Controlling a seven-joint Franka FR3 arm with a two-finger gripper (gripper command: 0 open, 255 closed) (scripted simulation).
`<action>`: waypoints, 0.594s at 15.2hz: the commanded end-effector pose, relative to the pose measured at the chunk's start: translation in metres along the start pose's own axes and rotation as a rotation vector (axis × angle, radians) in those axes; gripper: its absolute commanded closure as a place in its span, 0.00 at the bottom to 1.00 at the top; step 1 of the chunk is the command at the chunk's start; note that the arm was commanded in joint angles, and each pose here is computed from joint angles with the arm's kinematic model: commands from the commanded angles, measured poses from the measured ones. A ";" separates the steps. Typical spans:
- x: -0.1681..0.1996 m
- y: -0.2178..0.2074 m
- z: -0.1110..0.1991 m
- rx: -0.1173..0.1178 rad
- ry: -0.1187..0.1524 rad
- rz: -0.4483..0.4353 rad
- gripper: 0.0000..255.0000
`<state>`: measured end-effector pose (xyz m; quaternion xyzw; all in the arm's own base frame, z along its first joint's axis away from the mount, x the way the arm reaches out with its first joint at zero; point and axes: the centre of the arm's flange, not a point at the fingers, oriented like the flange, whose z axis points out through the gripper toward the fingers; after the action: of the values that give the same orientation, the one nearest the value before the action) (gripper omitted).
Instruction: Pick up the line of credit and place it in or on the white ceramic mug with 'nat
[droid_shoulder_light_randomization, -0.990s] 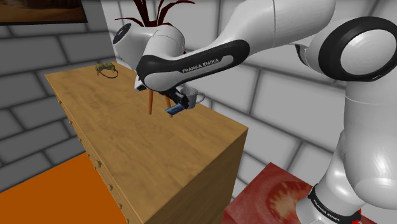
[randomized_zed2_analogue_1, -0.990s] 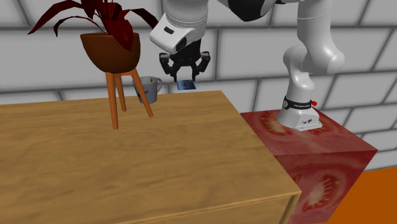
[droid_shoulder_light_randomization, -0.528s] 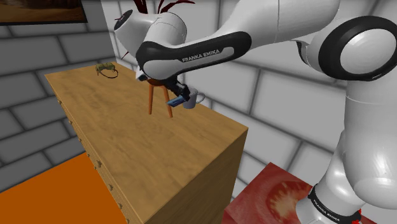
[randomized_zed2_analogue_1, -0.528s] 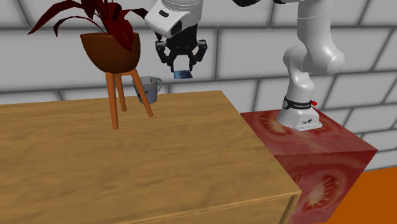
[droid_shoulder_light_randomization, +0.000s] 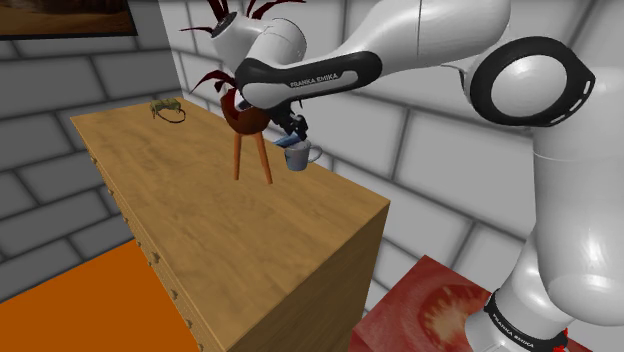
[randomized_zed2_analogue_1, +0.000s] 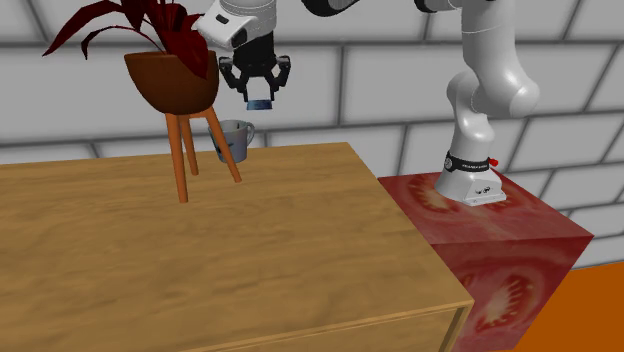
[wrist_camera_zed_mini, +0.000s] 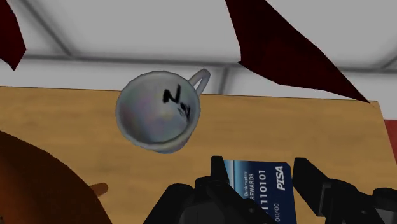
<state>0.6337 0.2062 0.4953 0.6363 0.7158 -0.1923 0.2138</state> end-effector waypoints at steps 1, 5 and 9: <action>-0.022 0.013 0.012 0.000 0.000 -0.001 1.00; -0.062 0.039 0.034 0.000 0.000 -0.001 1.00; -0.102 0.066 0.056 0.000 0.000 -0.001 1.00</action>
<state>0.7037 0.1080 0.5045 0.6366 0.7156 -0.1925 0.2136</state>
